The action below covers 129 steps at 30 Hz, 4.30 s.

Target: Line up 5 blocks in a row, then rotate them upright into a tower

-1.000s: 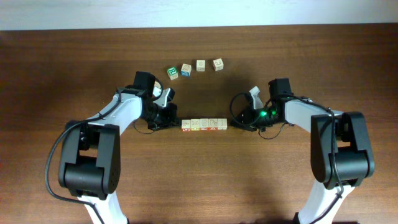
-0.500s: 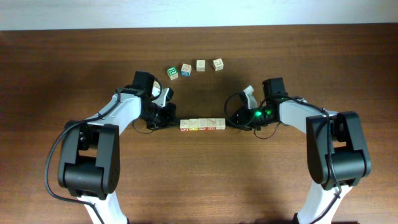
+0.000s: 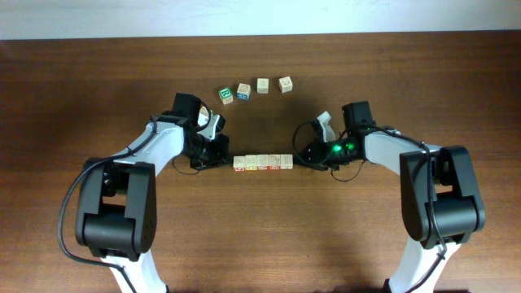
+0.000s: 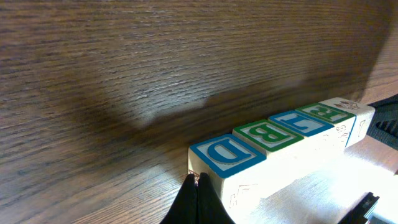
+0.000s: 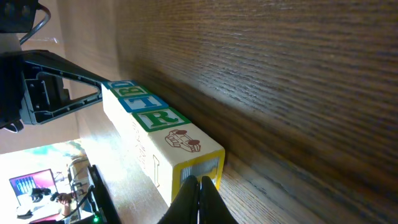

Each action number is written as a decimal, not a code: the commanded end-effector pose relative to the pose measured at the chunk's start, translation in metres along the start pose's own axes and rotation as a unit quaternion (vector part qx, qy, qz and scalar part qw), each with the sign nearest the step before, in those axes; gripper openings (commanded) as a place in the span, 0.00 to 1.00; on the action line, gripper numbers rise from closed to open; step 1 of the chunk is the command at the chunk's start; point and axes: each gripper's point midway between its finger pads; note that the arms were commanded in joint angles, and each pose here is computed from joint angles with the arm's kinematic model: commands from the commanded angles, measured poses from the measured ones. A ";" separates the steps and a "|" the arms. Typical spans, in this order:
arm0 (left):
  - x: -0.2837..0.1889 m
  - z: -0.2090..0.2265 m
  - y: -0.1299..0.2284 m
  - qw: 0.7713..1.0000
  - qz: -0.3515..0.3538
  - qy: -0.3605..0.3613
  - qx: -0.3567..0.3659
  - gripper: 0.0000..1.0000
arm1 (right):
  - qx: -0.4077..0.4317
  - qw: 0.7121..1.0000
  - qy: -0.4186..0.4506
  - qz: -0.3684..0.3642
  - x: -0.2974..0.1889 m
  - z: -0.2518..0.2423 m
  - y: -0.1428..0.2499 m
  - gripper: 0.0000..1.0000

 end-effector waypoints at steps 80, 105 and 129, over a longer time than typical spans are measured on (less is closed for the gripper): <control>-0.042 0.073 -0.004 0.968 0.010 -0.250 0.015 0.00 | 0.022 0.980 0.176 0.087 0.028 0.014 -0.005 0.04; -0.032 0.047 0.011 0.995 0.041 -0.079 0.039 0.00 | -0.029 0.996 -0.001 0.079 0.027 0.021 0.006 0.05; -0.030 0.035 0.009 0.998 0.038 -0.047 0.036 0.00 | 0.028 0.994 0.038 0.102 0.038 0.017 0.022 0.05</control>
Point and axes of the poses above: each gripper's point midway between its finger pads, its own x axis out along the fingers, its own z axis along the line the jaws close on, y = z × x, and after that the axes turned 1 degree about -x, right-handed
